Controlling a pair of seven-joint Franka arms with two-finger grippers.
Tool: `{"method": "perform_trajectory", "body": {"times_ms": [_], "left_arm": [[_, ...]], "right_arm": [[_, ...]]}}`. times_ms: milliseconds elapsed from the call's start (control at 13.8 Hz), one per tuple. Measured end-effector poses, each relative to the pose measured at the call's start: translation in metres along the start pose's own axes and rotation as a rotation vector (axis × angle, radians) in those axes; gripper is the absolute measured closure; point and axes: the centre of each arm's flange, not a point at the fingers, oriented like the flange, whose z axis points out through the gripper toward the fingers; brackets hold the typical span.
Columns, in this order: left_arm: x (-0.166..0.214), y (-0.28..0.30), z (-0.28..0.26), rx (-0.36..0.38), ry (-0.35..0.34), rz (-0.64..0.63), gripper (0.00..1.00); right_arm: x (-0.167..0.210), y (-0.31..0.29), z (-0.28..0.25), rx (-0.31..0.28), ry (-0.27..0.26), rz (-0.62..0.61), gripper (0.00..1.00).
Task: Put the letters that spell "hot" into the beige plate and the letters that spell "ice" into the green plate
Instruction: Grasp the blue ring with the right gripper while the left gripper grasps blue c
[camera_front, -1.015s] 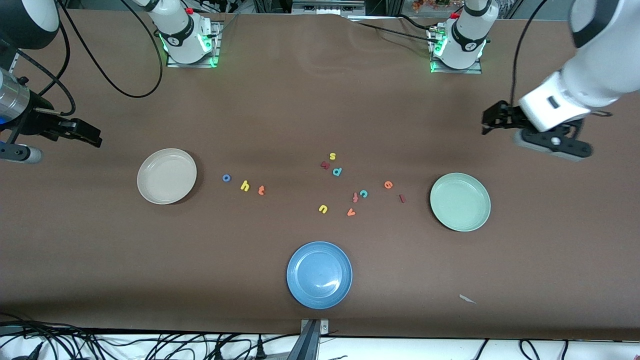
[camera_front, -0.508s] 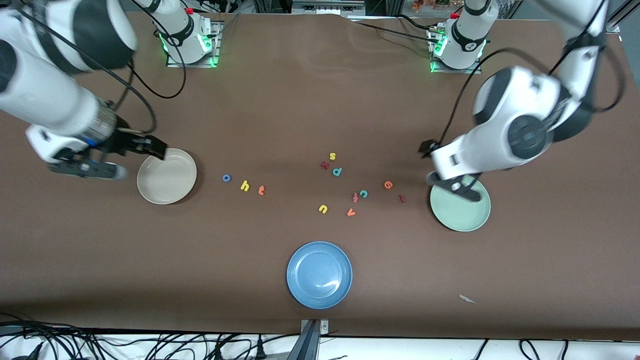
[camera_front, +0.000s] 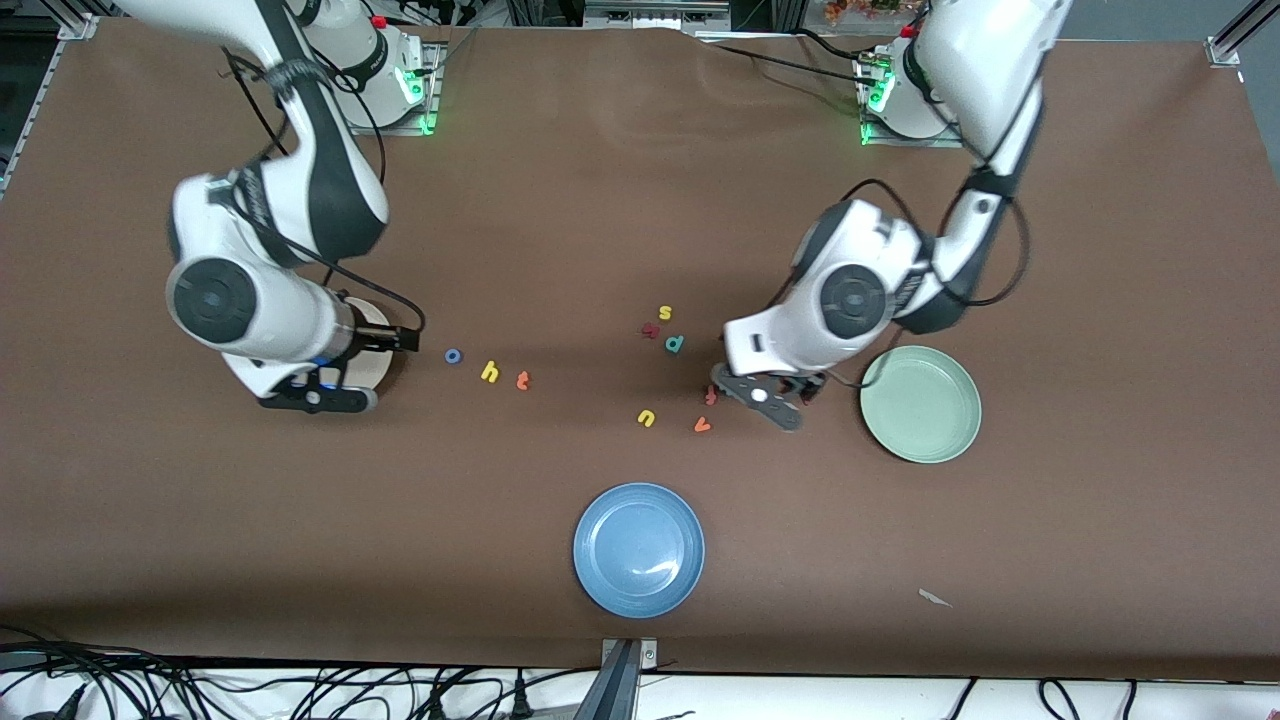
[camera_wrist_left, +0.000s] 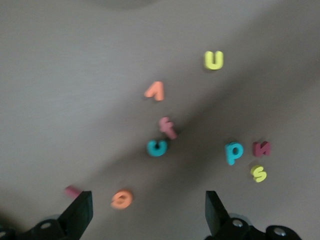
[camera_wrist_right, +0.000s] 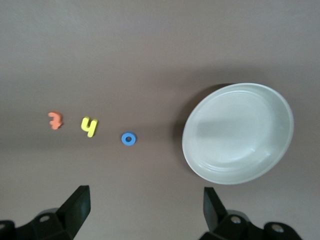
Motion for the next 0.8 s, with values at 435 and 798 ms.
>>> {"method": "perform_trajectory", "body": {"times_ms": [435,798], "left_arm": [[0.011,0.005,0.067,0.044,0.03,0.045,0.17],[0.01,0.002,0.078,0.079,0.016,0.083,0.21]], "right_arm": [[-0.013,-0.017,0.1,0.025,0.022,-0.024,0.0],[-0.026,-0.022,0.14,0.056,0.07,-0.025,0.0]]}}
